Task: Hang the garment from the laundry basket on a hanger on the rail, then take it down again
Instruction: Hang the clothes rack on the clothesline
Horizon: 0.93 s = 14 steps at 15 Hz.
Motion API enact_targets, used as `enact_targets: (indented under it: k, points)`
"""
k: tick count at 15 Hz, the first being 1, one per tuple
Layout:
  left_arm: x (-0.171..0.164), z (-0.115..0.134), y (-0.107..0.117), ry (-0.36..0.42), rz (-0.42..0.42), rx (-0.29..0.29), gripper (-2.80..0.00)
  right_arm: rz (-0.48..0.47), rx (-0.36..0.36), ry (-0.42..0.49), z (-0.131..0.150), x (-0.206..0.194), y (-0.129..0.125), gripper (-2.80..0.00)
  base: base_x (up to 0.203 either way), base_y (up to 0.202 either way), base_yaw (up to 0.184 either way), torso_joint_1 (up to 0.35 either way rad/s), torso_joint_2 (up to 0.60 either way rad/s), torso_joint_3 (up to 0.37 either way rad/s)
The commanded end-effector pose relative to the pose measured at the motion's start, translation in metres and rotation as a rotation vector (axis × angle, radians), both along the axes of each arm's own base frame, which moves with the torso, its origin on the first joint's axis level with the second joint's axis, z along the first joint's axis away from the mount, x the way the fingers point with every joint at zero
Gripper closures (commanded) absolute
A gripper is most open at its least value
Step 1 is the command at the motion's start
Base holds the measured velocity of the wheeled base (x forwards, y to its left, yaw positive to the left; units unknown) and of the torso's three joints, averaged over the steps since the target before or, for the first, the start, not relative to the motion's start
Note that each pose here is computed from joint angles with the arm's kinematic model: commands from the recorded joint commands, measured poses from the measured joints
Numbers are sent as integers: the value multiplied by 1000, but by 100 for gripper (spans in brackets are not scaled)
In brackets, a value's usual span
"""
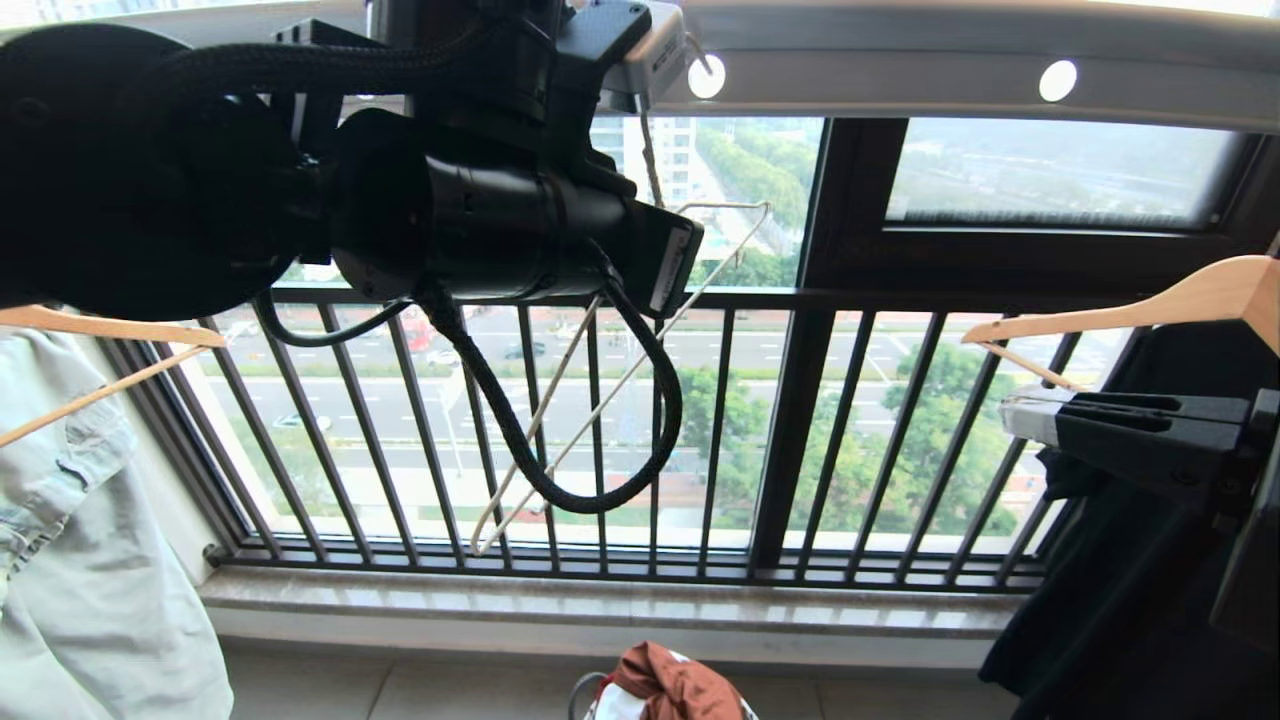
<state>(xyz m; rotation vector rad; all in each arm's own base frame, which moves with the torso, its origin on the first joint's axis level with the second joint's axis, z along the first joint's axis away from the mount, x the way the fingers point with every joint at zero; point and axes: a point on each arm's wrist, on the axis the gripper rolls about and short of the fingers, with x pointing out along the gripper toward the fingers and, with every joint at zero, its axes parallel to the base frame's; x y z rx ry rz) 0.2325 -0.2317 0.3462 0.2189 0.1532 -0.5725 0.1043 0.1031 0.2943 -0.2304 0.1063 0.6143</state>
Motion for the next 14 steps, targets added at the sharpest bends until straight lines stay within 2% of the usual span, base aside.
enact_targets:
  k: [1, 4, 9, 14]
  points:
    - [2, -2, -2, 3, 3, 8, 0, 0, -2, 0, 0, 0, 0, 0, 0, 0, 0, 0, 0, 0]
    - [6, -8, -6, 6, 0, 34, 0, 0, -2, 0, 0, 0, 0, 0, 0, 0, 0, 0, 0, 0]
    - [15, -8, -14, -1, 4, 30, 0, 0, -5, 3, -1, 0, 0, 0, 0, 0, 0, 0, 0, 0]
    - [17, -9, -11, -3, 15, 36, 0, 0, -6, 4, -1, 0, 0, 0, 0, 0, 0, 0, 0, 0]
